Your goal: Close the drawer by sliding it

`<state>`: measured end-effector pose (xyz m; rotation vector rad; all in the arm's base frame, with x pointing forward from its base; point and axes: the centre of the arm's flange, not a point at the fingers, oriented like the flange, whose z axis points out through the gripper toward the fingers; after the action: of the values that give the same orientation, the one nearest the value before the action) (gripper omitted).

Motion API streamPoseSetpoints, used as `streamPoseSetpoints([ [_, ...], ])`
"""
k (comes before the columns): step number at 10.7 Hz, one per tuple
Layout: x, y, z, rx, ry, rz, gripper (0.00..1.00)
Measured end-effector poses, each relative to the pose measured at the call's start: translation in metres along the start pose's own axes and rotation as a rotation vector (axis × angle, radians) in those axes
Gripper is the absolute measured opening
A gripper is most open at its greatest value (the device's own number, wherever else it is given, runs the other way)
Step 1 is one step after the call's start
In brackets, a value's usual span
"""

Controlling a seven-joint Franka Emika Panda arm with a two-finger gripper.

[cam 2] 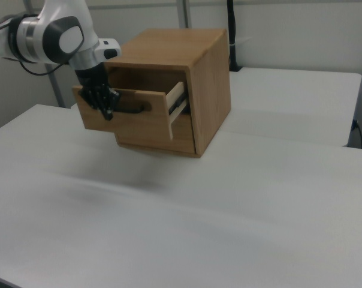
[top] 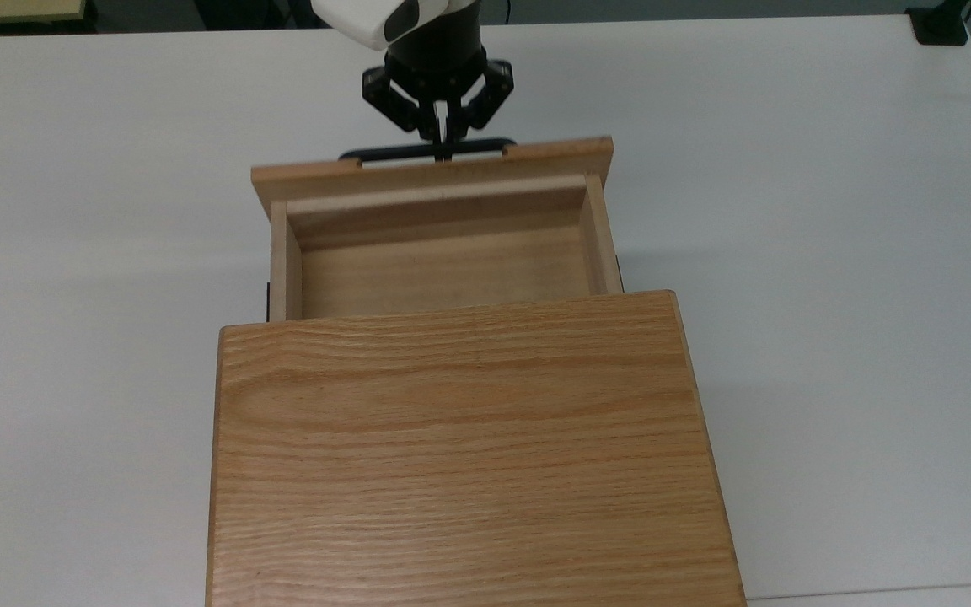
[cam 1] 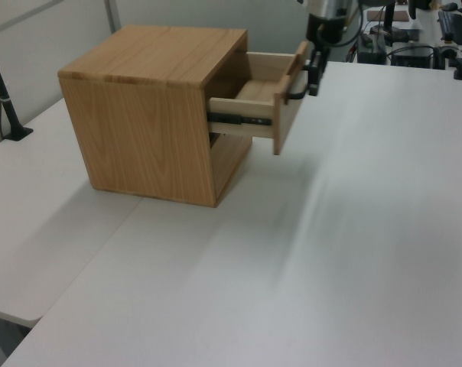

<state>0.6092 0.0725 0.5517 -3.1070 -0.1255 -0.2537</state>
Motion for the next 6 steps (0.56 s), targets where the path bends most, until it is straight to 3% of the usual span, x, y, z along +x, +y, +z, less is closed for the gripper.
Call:
streamPoseSetpoints([
  [3, 0.034, -0.003, 0.009, 0.004, 0.175, 0.071, 0.07],
  [6, 0.070, -0.006, 0.022, 0.010, 0.287, 0.131, 0.07],
])
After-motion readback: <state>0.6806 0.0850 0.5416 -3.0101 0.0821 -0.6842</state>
